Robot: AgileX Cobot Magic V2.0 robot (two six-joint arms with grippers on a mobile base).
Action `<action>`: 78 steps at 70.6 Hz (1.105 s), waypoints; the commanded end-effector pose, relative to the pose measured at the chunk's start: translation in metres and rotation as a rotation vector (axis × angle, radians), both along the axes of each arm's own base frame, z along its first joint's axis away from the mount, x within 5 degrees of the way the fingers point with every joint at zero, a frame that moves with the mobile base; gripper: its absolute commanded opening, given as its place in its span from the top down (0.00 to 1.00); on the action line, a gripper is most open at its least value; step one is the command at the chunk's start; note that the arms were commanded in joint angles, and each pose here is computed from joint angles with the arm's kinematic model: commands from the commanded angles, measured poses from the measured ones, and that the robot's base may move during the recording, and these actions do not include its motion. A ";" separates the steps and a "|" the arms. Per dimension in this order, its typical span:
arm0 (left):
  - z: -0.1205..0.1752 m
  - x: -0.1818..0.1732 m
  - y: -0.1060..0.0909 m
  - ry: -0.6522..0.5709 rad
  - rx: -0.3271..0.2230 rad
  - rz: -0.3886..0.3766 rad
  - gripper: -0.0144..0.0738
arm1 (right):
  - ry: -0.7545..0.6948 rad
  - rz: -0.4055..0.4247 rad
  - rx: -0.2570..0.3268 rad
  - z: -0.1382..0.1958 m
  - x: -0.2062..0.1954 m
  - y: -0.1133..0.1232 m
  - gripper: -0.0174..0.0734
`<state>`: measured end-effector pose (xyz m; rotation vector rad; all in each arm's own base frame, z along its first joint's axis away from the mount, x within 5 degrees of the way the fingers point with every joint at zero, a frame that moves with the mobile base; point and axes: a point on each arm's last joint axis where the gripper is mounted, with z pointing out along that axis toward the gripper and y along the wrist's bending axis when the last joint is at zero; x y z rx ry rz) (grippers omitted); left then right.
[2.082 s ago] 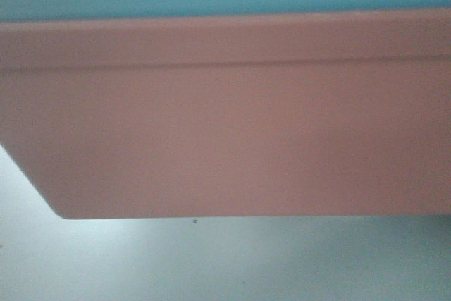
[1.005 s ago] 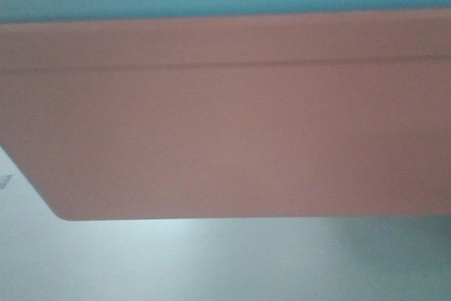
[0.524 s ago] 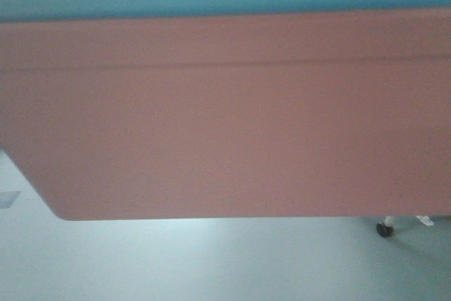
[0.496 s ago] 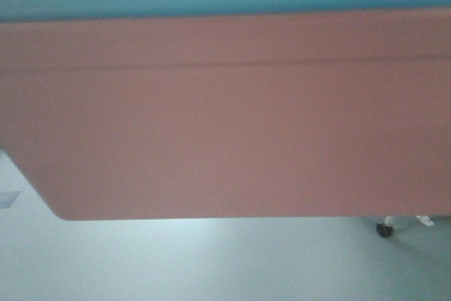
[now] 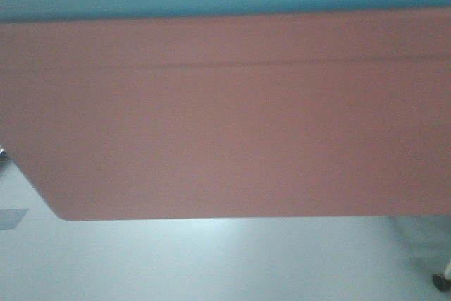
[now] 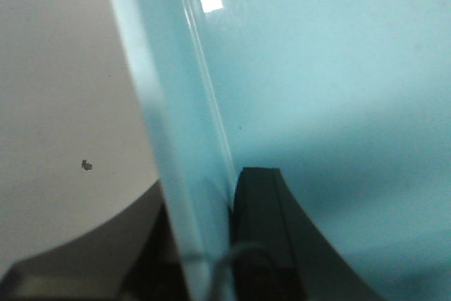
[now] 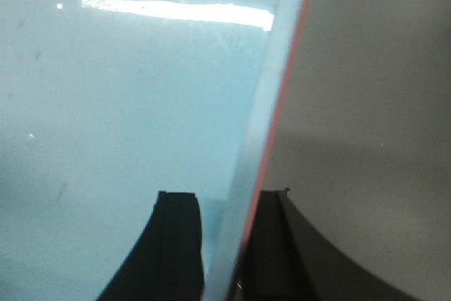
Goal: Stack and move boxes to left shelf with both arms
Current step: 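Hold the stacked pink and light-blue bins raised while driving toward the shelf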
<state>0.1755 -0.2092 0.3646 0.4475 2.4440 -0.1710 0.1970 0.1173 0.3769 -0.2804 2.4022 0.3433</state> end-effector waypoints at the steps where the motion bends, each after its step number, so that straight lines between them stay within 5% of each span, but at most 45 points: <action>1: 0.024 -0.003 -0.001 -0.109 -0.077 -0.068 0.84 | -0.172 0.008 0.104 0.029 -0.001 -0.001 0.77; 78: 0.024 -0.003 -0.001 -0.109 -0.077 -0.068 0.84 | -0.173 0.008 0.104 0.029 -0.001 -0.001 0.77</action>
